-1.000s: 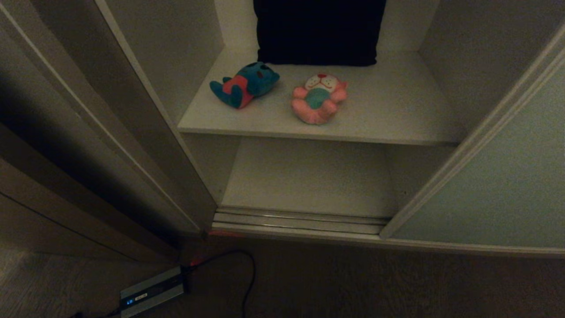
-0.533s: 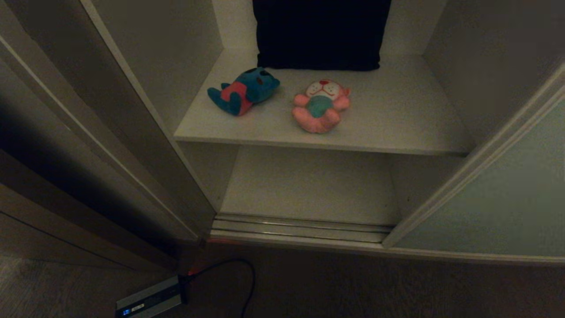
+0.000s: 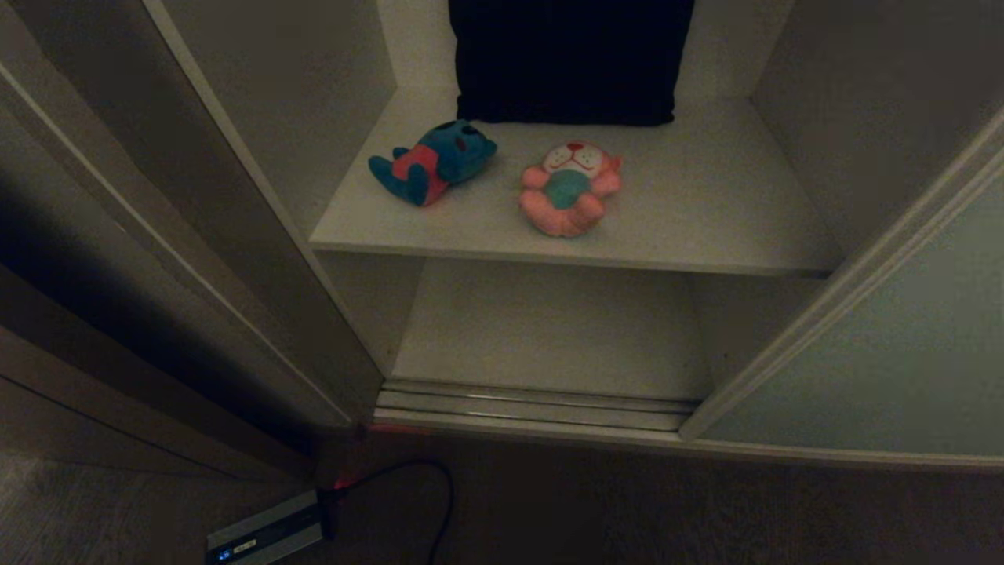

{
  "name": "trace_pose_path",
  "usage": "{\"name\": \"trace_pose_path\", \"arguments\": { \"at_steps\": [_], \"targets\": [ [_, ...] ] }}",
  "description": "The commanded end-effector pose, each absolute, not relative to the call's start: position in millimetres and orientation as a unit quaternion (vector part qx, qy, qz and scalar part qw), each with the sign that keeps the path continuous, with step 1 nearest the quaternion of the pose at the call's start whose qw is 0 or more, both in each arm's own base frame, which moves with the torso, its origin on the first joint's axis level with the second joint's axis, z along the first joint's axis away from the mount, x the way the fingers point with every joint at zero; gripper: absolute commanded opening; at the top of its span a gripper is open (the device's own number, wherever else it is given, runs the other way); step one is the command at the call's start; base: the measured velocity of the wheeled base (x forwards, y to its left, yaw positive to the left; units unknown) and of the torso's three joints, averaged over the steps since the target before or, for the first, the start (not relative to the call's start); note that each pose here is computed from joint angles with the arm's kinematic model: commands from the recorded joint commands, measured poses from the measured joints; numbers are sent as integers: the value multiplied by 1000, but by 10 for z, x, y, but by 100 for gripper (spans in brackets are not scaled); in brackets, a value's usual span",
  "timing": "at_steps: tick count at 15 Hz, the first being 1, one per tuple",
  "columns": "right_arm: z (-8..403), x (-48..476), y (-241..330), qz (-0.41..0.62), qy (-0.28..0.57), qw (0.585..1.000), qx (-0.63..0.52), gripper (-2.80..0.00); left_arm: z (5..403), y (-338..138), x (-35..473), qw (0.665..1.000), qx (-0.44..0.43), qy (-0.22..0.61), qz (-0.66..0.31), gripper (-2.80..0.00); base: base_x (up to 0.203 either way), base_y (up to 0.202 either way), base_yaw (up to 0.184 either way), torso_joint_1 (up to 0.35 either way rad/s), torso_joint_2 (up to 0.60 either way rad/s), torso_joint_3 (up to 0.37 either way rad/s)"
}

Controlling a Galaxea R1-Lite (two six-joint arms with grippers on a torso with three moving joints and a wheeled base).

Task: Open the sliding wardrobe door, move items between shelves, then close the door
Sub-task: Place the blue doll on the lower shelf

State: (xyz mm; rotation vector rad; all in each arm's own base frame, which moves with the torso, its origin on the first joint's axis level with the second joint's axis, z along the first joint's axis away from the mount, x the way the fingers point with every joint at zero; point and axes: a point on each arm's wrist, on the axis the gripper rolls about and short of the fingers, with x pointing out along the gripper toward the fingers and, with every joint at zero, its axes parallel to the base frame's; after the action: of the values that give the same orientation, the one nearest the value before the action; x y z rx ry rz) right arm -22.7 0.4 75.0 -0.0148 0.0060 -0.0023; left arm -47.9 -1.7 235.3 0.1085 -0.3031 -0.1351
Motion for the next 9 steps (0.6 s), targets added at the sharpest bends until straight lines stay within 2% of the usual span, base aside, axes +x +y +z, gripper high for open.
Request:
{"name": "trace_pose_path", "arguments": {
  "at_steps": [1,3,6,7,9],
  "targets": [
    [742,-225,4,-1,5,1000,-8,-280,3016,-44,115,989,52,-94,-104,-280,0,0,0,0,0,0],
    [738,-223,4,-1,5,1000,-8,-280,3381,-87,558,986,53,-75,-140,-280,0,0,0,0,0,0],
    [742,-225,4,-1,4,1000,-8,-280,3654,-179,1271,979,51,-37,-193,-280,0,0,0,0,0,0],
    [742,-225,4,-1,5,1000,-8,-280,3677,-208,1488,977,51,-24,-205,0,0,0,0,0,0,0],
    [742,-225,4,-1,5,1000,-8,-280,3705,-290,1980,973,49,-2,-225,0,0,0,0,0,0,0]
  ]
}}
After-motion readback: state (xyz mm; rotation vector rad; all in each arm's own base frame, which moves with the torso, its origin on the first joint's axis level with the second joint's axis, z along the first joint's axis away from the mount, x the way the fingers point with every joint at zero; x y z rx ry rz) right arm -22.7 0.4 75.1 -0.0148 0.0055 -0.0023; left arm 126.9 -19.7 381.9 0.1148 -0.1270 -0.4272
